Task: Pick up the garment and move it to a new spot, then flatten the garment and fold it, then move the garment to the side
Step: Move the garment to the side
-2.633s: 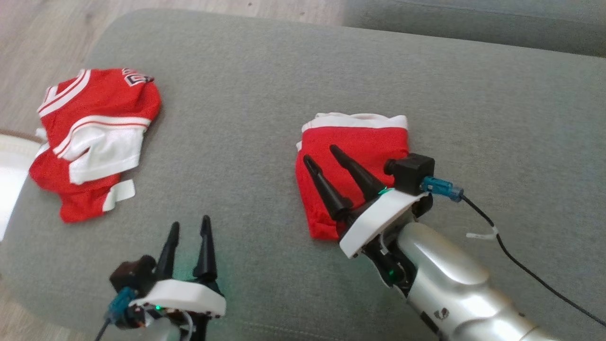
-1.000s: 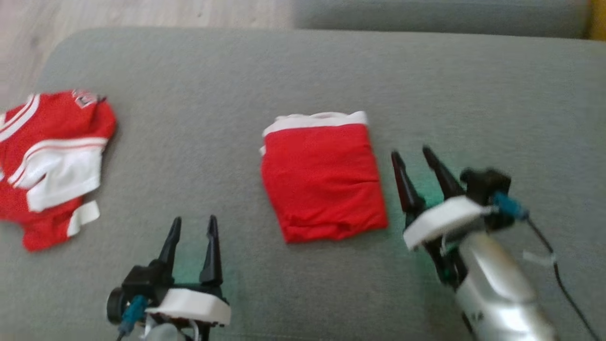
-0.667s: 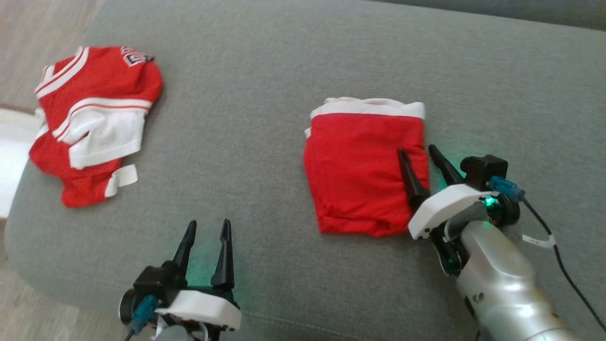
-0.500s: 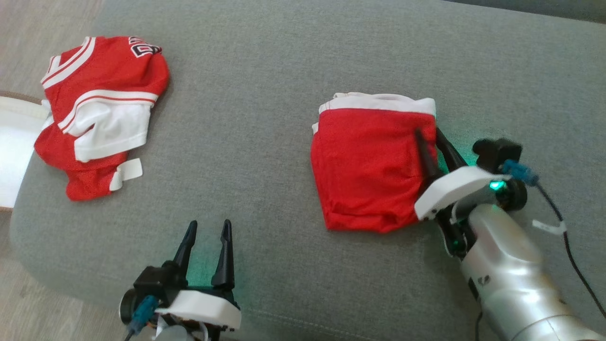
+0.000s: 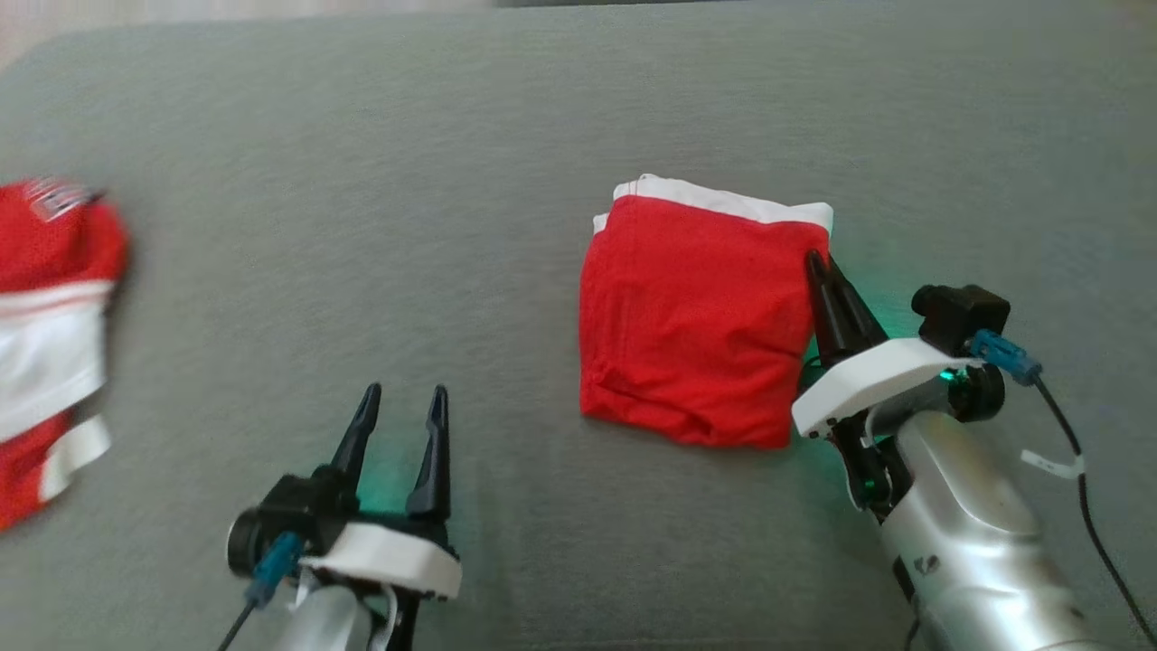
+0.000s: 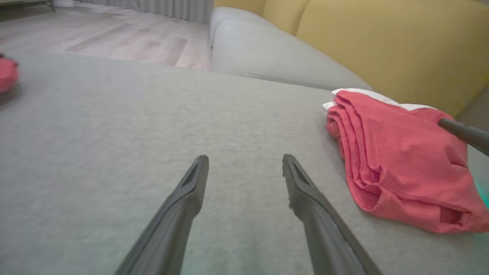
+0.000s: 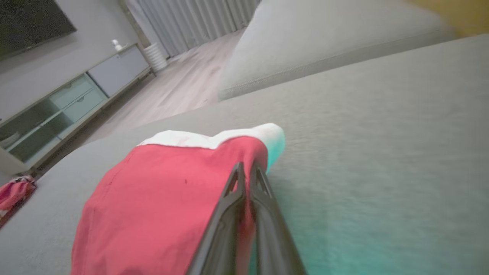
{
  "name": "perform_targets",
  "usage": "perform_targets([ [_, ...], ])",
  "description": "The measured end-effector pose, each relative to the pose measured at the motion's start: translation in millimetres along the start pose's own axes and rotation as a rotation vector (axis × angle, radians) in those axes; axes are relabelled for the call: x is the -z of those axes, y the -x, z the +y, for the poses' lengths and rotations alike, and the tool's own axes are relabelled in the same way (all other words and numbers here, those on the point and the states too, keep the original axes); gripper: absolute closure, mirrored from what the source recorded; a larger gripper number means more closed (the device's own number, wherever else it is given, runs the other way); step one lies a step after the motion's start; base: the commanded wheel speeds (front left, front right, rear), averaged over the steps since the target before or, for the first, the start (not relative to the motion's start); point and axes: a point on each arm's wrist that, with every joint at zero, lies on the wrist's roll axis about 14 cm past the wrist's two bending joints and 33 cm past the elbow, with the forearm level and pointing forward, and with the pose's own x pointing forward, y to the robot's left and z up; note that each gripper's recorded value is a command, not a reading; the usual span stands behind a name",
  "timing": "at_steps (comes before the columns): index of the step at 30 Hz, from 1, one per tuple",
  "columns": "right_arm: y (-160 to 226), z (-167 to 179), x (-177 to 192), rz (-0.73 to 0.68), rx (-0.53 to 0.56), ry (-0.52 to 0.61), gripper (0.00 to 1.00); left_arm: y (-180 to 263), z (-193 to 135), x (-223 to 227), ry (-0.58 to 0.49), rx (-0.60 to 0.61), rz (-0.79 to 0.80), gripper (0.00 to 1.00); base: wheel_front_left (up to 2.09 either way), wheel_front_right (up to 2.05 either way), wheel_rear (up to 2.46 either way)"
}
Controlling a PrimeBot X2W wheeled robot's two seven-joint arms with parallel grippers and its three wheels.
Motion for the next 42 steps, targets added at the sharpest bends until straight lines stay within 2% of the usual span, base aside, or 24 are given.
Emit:
perform_targets([
  [2, 21, -27, -10, -0.037, 0.076, -0.006, 1.00, -19, -33, -5, -0.025, 0.116, -0.008, 0.00, 0.00, 0.00, 0.00],
  [11, 102, -98, -12, -0.091, 0.317, -0.045, 1.00, -44, -133, 8, -0.047, 0.427, 0.029, 0.00, 0.00, 0.00, 0.00],
  [18, 138, -133, -16, -0.117, 0.449, -0.051, 1.00, -46, -177, 28, -0.042, 0.561, 0.081, 0.00, 0.00, 0.00, 0.00],
  [23, 126, -147, -19, -0.075, 0.465, 0.048, 1.00, -51, -173, 38, -0.037, 0.562, 0.107, 0.00, 0.00, 0.00, 0.00],
  [29, 91, -179, -70, -0.089, 0.478, 0.242, 1.00, -59, -148, 41, -0.028, 0.498, 0.108, 0.00, 0.00, 0.00, 0.00],
  [34, 90, -228, -107, -0.053, 0.549, 0.440, 1.00, -66, -127, 37, -0.035, 0.441, 0.092, 0.00, 0.00, 0.00, 0.00],
  [42, 90, -266, -134, -0.033, 0.641, 0.526, 1.00, -69, -101, 33, -0.023, 0.365, 0.079, 0.00, 0.00, 0.00, 0.00],
])
